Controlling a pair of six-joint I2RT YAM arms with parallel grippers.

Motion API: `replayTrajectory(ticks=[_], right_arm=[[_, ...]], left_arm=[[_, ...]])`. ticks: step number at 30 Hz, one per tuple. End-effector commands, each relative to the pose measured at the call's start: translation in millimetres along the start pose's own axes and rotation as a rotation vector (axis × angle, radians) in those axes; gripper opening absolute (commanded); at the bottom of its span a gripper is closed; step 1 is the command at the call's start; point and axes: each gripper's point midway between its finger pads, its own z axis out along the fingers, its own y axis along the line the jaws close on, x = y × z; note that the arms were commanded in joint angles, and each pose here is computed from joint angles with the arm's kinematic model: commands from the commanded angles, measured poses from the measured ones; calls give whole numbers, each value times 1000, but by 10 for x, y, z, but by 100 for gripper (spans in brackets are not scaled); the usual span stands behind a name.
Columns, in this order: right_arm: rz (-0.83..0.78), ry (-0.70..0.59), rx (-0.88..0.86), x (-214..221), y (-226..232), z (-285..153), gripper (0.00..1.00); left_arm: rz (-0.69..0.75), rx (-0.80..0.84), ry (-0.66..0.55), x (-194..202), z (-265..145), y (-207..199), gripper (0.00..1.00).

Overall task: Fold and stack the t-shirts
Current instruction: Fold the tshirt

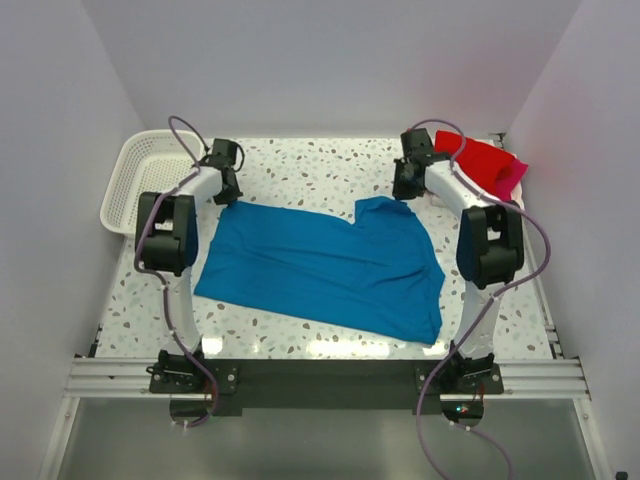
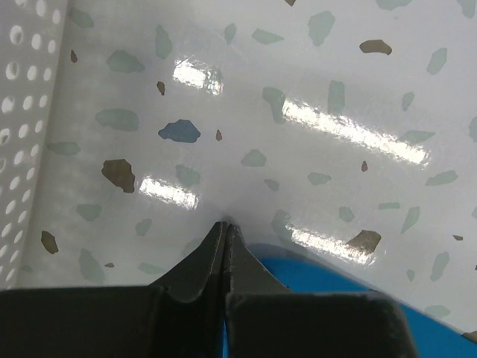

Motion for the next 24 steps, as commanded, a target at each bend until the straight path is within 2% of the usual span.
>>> replayTrajectory(ticks=[1,6,12,17,24], right_arm=[[4,-107,-48,-292,55,-570,0],[14,-131,-56,-180,-5,-932,0],[11,-78,-56,228,-134,-1236,0],[20,-65,-63,589,-261,-1640,0],[51,28,-76,1246,-405,-2060,0]], left_arm=[[-1,41,-53,-212,-297,22,0],[12,87,-117,-315,-507,16,0],[17,108,-165,-356,-804,90,0],[37,79,-155,-162,-844,231,0],[45,65,-148,19,-944,356,0]])
